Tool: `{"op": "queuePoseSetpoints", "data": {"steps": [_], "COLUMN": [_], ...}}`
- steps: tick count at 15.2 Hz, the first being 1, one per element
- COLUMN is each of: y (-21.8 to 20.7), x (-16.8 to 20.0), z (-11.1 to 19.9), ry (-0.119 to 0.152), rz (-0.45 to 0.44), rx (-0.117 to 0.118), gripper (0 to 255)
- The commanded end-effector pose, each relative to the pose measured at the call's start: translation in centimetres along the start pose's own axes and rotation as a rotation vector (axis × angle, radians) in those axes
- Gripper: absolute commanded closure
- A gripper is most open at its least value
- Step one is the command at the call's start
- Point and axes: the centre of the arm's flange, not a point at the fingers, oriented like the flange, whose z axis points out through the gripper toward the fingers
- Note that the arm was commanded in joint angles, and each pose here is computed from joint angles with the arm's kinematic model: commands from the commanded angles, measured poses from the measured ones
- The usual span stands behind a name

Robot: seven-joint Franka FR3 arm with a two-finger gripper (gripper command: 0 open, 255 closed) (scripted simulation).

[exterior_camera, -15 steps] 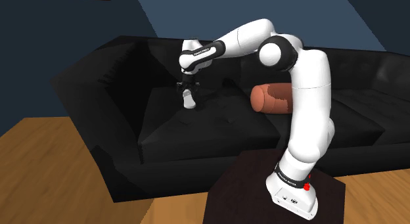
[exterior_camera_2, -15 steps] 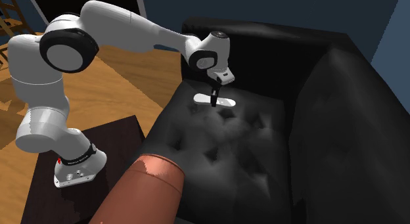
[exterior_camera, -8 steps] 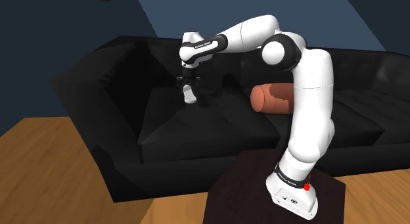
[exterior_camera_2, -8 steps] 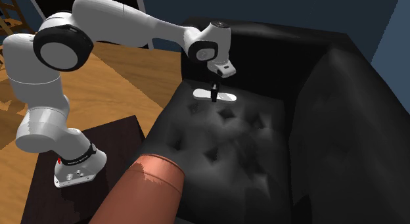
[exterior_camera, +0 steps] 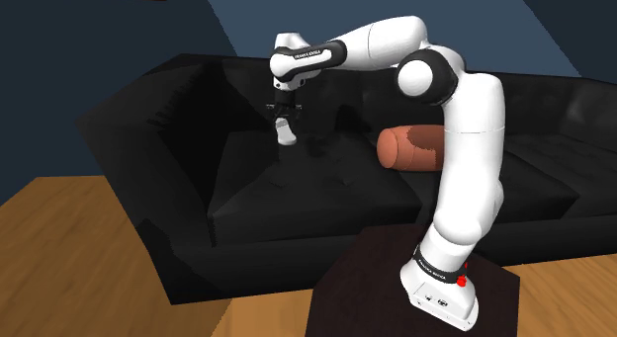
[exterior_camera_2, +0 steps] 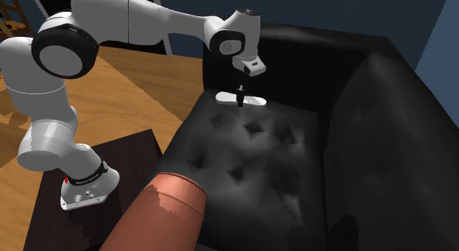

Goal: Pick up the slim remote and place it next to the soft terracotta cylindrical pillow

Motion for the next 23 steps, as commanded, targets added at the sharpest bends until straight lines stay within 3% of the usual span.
{"op": "queuePoseSetpoints", "data": {"steps": [1, 23], "y": [-0.1, -0.3], "x": [-0.1, -0.3], "z": [-1.0, -12.6], "ry": [0.0, 0.0], "rz": [0.0, 0.0], "rx": [0.0, 0.0], "gripper": [255, 255]}}
